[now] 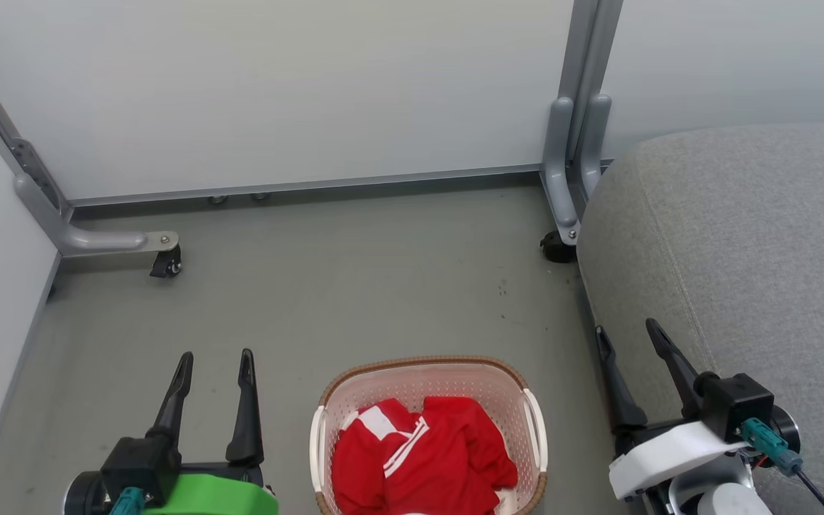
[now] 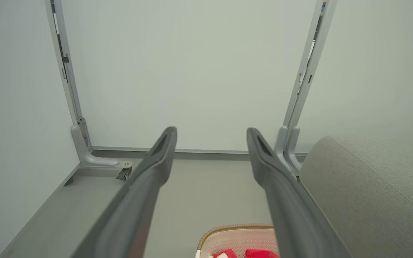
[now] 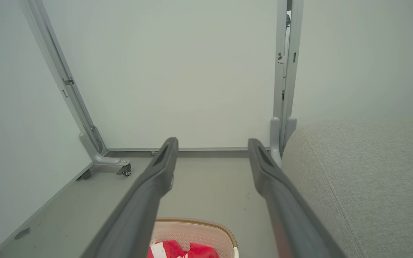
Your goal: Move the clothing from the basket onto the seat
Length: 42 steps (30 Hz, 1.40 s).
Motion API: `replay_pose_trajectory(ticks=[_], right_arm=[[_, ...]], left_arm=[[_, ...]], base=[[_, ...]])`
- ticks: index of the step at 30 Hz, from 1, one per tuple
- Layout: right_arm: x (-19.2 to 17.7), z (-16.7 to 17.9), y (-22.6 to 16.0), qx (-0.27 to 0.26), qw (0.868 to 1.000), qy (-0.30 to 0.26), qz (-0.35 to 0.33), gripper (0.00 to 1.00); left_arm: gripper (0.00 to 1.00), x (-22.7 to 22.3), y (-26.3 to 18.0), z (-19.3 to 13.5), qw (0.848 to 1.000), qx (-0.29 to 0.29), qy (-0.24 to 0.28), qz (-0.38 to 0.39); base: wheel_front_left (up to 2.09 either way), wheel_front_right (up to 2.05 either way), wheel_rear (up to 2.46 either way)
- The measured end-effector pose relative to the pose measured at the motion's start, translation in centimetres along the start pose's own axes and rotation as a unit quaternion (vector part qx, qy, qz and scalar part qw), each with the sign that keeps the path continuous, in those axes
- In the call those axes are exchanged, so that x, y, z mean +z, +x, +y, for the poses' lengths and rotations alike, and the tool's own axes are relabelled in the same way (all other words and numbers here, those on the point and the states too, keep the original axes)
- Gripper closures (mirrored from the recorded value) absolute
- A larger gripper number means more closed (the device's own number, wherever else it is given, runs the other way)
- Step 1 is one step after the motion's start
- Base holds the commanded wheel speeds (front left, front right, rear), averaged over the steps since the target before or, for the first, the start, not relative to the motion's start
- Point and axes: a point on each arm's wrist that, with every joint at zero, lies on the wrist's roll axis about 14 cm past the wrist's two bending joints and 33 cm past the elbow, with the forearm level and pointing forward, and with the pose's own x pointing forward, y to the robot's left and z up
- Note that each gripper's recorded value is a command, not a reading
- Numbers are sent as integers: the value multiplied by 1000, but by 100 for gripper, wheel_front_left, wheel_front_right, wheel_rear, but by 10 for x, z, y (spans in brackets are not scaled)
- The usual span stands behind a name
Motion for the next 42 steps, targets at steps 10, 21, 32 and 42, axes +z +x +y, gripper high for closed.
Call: replay_pose_trajectory(ticks=[10, 21, 32, 42], right_arm=[[8, 7, 1, 16, 999, -41, -16, 0], [10, 12, 1, 28, 996, -80, -22, 0], [13, 7, 0, 20, 996, -81, -26, 0], [12, 3, -1, 15, 996, -80, -24, 0]], left_arm=[[0, 3, -2, -3, 1000, -6, 21, -10], [0, 6, -4, -10, 999, -24, 39, -20], [0, -2, -7, -9, 999, -25, 34, -8], [0, -4, -7, -13, 999, -36, 39, -4]], base=[[0, 0, 0], [0, 0, 0], [0, 0, 0], [0, 0, 0]])
